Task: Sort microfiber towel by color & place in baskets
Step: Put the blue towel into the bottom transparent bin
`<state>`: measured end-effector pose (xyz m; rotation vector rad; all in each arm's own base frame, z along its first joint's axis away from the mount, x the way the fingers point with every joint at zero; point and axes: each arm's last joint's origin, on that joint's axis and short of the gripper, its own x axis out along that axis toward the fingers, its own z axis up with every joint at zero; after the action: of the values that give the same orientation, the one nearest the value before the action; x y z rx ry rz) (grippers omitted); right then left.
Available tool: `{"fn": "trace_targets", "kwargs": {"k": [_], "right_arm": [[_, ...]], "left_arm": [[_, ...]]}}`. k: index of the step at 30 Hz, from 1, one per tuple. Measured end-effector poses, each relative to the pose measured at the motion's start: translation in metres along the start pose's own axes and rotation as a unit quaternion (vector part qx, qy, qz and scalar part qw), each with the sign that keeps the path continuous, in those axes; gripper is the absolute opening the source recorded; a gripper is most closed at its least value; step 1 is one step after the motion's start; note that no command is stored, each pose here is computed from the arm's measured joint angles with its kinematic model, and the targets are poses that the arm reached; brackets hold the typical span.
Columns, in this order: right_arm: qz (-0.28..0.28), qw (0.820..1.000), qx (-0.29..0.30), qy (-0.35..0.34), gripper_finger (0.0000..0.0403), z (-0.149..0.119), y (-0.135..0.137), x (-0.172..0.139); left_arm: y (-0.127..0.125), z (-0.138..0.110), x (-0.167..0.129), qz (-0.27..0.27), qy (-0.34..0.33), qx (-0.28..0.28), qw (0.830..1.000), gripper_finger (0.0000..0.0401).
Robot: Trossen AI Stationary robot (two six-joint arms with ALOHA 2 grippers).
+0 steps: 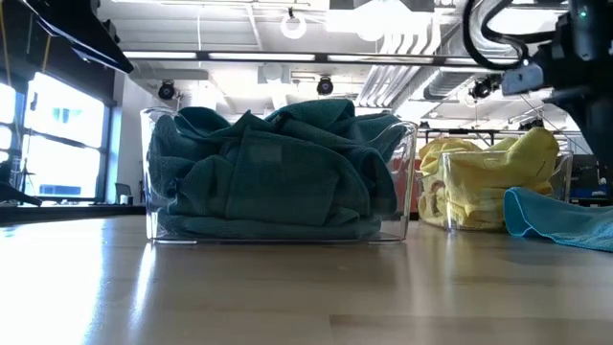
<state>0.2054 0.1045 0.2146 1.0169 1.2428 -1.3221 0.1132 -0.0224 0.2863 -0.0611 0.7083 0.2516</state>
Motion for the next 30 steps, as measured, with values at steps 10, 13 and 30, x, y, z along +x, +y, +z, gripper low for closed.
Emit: {"fn": "trace_targets", "kwargs": {"k": [10, 13, 30], "right_arm": [[0.039, 0.999, -0.013, 0.016, 0.0138, -0.015, -0.003, 0.063], [0.067, 0.997, -0.009, 0.028, 0.0138, -0.017, -0.007, 0.08], [0.159, 0.97, -0.173, -0.059, 0.0009, -0.036, 0.012, 0.03]], "left_arm": [[0.0, 0.0, 0.0, 0.0, 0.0, -0.057, 0.998, 0.0135], [0.0, 0.0, 0.0, 0.0, -0.001, -0.074, 0.997, 0.0135], [-0.039, 0.057, 0.021, -0.075, -0.163, -0.084, 0.98, 0.0135]]}}
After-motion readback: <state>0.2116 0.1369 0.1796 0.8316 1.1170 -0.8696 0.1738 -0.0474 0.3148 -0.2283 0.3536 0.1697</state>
